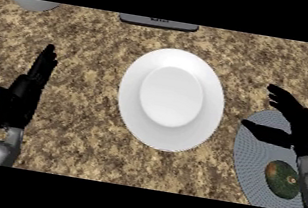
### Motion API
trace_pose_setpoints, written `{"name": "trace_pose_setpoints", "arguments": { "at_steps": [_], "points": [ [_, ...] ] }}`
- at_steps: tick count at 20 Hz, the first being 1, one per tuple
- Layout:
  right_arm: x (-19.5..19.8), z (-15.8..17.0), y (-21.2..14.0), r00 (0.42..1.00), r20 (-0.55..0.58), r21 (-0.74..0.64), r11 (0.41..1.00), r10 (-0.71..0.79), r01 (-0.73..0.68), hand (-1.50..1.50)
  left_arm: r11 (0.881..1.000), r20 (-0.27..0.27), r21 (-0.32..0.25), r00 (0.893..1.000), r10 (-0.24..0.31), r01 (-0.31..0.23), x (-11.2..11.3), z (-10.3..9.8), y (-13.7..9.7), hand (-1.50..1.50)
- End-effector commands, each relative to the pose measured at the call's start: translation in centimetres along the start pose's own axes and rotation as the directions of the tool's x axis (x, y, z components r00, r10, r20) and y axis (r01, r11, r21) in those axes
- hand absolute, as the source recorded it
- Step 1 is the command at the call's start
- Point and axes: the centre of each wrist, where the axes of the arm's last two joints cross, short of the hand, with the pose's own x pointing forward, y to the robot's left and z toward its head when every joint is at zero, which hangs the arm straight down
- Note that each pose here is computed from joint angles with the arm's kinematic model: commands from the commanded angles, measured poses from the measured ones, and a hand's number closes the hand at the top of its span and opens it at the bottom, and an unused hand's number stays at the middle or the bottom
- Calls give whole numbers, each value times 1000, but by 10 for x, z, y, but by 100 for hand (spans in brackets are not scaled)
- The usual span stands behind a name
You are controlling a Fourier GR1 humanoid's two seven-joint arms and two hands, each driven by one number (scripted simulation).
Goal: Pick the eggplant from the placemat and place it in the plate
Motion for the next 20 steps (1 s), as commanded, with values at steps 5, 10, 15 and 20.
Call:
{"name": "trace_pose_setpoints", "arguments": {
  "at_steps": [5, 10, 15, 20],
  "points": [
    [-40, 64, -1, 989, -83, -55, 991, 118, -123, -150, 996, -16, -80, 999, -34, 32, 2, -32, -5, 0],
    [-13, 73, -39, 949, -23, -170, 934, 315, -315, -150, 996, -16, -89, 1000, -17, 15, -4, -26, -21, 0],
    [47, 77, -92, 884, -140, -92, 883, 445, -460, -150, 996, -30, -92, 1000, -8, 5, -5, -31, -6, 0],
    [74, 75, -111, 760, -318, 137, 820, 567, -555, -150, 994, -18, -109, 1000, -21, 19, 6, -29, -6, 0]
  ]
}}
